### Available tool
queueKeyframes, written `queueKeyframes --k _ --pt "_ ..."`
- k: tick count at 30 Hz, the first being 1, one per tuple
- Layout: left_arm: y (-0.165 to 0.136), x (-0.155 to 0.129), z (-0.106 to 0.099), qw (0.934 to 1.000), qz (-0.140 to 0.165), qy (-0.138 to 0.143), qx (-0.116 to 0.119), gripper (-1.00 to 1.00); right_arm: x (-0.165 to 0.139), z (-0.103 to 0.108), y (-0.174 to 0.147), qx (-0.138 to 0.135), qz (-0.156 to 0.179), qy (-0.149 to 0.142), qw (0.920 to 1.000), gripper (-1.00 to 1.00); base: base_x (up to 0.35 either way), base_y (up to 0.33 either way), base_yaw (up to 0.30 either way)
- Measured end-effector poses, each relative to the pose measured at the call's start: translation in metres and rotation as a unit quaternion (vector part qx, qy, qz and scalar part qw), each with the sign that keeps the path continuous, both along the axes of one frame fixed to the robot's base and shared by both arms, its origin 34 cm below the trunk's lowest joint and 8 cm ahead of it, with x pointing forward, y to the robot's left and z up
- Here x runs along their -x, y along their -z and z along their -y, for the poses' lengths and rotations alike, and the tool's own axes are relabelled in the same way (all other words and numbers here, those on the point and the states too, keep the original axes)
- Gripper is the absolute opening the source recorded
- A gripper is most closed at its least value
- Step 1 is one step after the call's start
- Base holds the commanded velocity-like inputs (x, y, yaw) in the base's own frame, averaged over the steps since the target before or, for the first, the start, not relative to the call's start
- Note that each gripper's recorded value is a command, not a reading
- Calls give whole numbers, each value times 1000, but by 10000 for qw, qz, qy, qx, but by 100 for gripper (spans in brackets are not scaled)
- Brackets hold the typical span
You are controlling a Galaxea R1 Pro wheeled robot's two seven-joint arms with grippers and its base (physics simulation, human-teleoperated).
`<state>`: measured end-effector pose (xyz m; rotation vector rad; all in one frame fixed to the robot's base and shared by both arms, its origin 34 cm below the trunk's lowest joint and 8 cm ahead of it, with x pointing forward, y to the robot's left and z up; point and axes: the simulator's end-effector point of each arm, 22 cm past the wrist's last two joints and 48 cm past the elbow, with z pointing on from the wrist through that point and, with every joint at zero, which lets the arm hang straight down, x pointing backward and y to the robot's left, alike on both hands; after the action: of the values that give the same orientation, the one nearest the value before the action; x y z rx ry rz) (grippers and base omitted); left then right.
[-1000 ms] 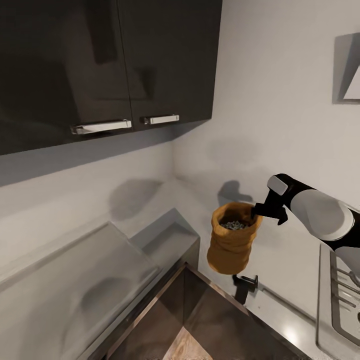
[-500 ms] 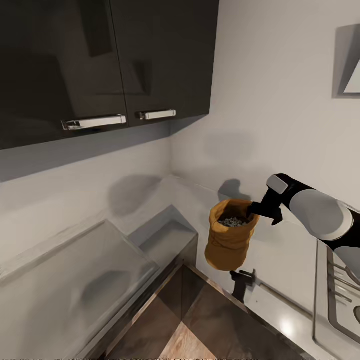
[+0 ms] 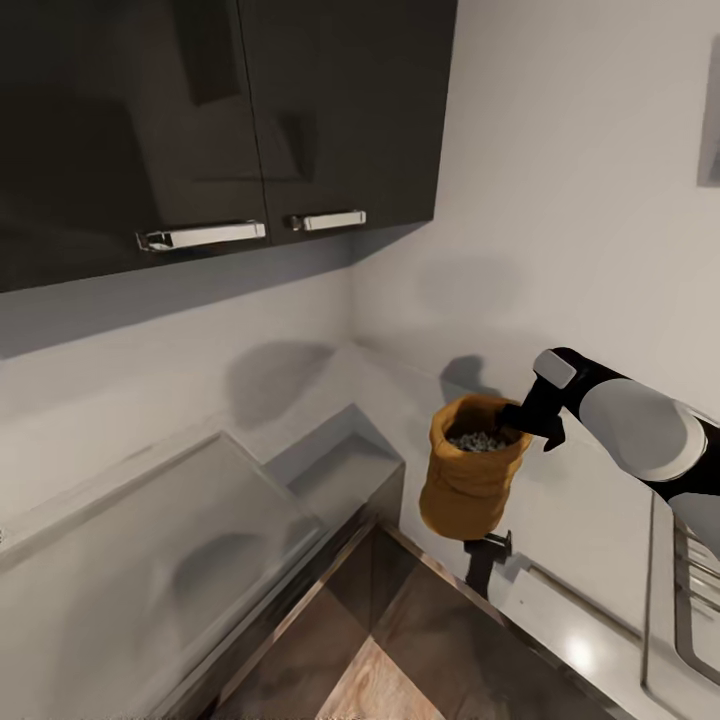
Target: In the kitchen, take the popcorn bag from the countertop, put it into the microwave, and heat it until the popcorn is cooked so the cooked popcorn ends up inside the bag.
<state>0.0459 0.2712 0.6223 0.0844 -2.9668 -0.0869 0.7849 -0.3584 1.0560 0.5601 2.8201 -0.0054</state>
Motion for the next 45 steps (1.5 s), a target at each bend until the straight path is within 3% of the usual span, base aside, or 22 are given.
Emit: queueKeyframes --k 45 --pt "-3 15 1 9998 -193 -3 12 100 -1 0 27 15 -214 -3 9998 100 0 0 2"
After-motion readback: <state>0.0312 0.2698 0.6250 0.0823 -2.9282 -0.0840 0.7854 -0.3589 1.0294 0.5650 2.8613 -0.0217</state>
